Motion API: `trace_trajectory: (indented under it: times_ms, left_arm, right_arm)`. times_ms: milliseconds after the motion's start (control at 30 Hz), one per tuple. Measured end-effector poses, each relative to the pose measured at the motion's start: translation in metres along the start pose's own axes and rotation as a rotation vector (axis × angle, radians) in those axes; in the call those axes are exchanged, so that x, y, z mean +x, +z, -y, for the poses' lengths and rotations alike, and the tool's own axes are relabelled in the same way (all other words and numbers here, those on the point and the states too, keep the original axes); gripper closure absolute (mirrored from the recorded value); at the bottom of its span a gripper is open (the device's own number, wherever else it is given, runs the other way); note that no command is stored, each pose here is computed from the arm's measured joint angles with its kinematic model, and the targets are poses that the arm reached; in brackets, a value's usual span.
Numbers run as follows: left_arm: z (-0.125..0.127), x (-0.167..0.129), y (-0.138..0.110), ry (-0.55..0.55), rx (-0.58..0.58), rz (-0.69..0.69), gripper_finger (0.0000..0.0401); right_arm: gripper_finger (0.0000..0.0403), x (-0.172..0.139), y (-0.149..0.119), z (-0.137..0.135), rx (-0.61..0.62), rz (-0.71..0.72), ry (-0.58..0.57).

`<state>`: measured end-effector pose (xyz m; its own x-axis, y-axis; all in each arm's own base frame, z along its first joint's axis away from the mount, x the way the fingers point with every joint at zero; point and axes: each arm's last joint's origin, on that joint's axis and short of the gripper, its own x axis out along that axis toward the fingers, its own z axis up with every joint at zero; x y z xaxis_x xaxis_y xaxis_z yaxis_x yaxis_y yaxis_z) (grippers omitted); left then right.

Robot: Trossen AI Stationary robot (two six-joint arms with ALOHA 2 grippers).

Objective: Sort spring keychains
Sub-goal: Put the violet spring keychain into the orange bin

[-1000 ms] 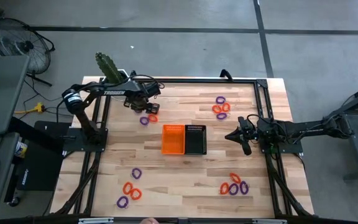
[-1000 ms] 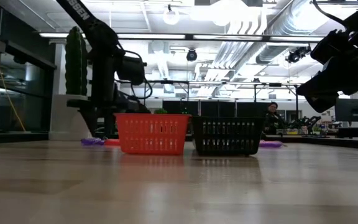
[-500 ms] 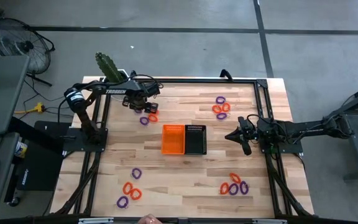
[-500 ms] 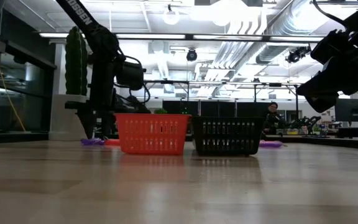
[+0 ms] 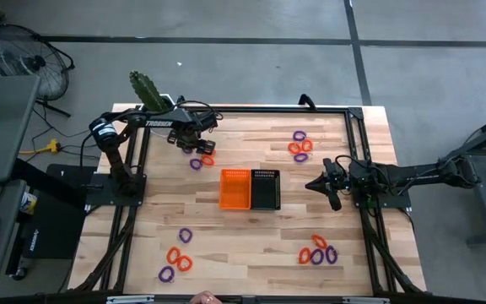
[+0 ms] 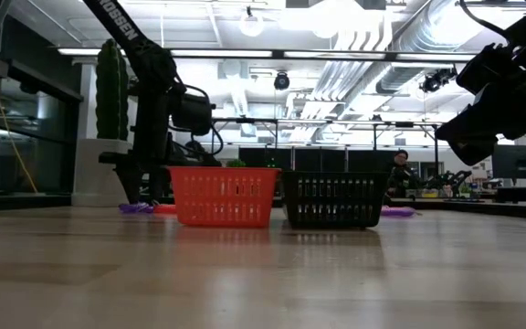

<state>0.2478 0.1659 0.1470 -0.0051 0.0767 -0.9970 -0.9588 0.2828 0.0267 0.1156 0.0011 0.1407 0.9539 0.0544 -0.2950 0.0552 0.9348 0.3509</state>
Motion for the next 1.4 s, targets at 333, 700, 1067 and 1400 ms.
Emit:
trace_trajectory:
  times_ms: [333, 700, 1067, 1400]
  left_arm:
    - [0.0, 0.001, -0.002, -0.026, 0.037, -0.037, 0.0237]
    - [0.001, 0.001, -0.003, -0.037, 0.057, -0.054, 0.0353]
    - [0.001, -0.004, -0.008, -0.023, 0.103, -0.042, 0.0377]
    - [-0.003, -0.032, -0.009, -0.086, 0.129, 0.055, 0.0379]
  right_arm:
    - [0.0391, 0.0, 0.0, 0.0, 0.0, 0.0, 0.0]
    - [0.0391, 0.0, 0.0, 0.0, 0.0, 0.0, 0.0]
    - [0.0391, 0.0, 0.0, 0.0, 0.0, 0.0, 0.0]
    - [0.0391, 0.0, 0.0, 0.0, 0.0, 0.0, 0.0]
